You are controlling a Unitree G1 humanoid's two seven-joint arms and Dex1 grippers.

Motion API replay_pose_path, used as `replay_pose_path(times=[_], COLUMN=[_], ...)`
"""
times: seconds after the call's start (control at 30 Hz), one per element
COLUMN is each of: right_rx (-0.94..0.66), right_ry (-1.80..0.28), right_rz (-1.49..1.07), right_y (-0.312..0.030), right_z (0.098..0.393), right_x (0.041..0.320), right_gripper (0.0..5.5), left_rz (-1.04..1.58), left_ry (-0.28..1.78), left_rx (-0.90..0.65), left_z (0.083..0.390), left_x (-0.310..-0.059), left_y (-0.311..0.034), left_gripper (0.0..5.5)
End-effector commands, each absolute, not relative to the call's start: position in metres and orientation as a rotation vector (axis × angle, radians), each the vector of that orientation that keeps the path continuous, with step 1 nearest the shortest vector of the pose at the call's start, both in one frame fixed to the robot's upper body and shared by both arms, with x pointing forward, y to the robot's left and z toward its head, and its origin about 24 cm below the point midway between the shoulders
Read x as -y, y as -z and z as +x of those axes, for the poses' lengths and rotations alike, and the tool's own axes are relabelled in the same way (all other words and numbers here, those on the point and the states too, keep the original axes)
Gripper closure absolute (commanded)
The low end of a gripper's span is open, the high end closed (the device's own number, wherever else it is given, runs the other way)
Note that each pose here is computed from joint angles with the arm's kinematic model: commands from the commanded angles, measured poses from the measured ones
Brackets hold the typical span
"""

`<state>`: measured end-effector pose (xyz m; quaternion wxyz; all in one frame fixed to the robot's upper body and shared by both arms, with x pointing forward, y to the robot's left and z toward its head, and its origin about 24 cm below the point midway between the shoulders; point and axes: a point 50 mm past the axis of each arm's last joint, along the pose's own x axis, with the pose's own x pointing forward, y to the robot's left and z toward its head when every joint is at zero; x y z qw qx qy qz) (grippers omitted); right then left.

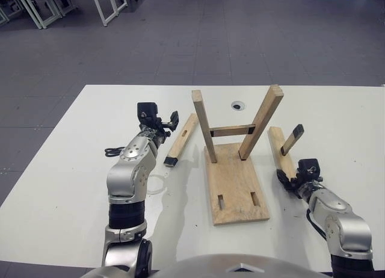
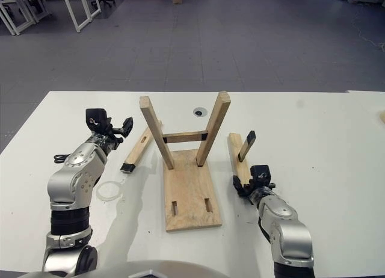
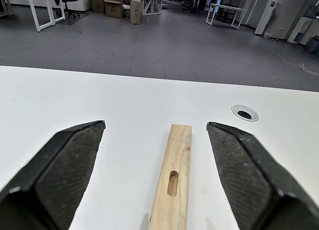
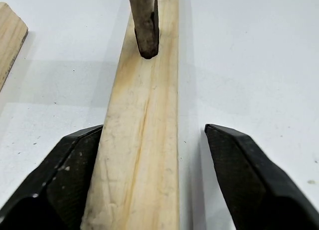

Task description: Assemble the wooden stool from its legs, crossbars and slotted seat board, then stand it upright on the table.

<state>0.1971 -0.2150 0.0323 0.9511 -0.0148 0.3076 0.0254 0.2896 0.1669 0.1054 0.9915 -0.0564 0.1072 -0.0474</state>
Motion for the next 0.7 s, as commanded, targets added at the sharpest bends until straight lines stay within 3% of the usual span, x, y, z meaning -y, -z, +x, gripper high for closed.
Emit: replay_pose_path(times=[0.03,0.17,0.27,0.3,0.37,0.47,0.53,0.63,0.7], right_rx=[-0.783,-0.651,-0.41,-0.327,-0.137,0.109,0.192,0.201,0.093], right_ry=[-0.027,-0.008,-0.008,-0.001,-0.045,-0.331,-0.525,-0.943,-1.128], right_rz=[-0.02,-0.012,0.02,0.034,0.123,0.417,0.576,0.748,0.774], right_y=[-0.013,-0.037,-0.082,-0.1,-0.143,-0.196,-0.215,-0.233,-0.225], right_z=[0.182,0.205,0.238,0.248,0.262,0.262,0.255,0.233,0.223], right_x=[0.22,0.225,0.234,0.239,0.246,0.242,0.241,0.212,0.185], right_gripper=[2.73,3.46,3.49,3.49,3.49,3.49,3.49,3.49,3.49], left_rz=[-0.101,-0.109,-0.114,-0.174,-0.341,-0.521,-0.608,-0.685,-0.767], left_ry=[0.086,0.064,0.042,0.126,0.529,0.901,1.053,1.232,1.337], left_rx=[-0.222,-0.219,-0.192,-0.189,-0.128,-0.007,0.02,-0.013,-0.048], left_z=[0.292,0.292,0.295,0.295,0.278,0.256,0.249,0.24,0.239], left_x=[-0.169,-0.176,-0.198,-0.202,-0.206,-0.226,-0.226,-0.211,-0.194], left_y=[-0.107,-0.107,-0.116,-0.123,-0.157,-0.203,-0.214,-0.216,-0.213], left_gripper=[1.7,1.7,1.7,1.7,1.7,1.7,1.7,1.7,1.7])
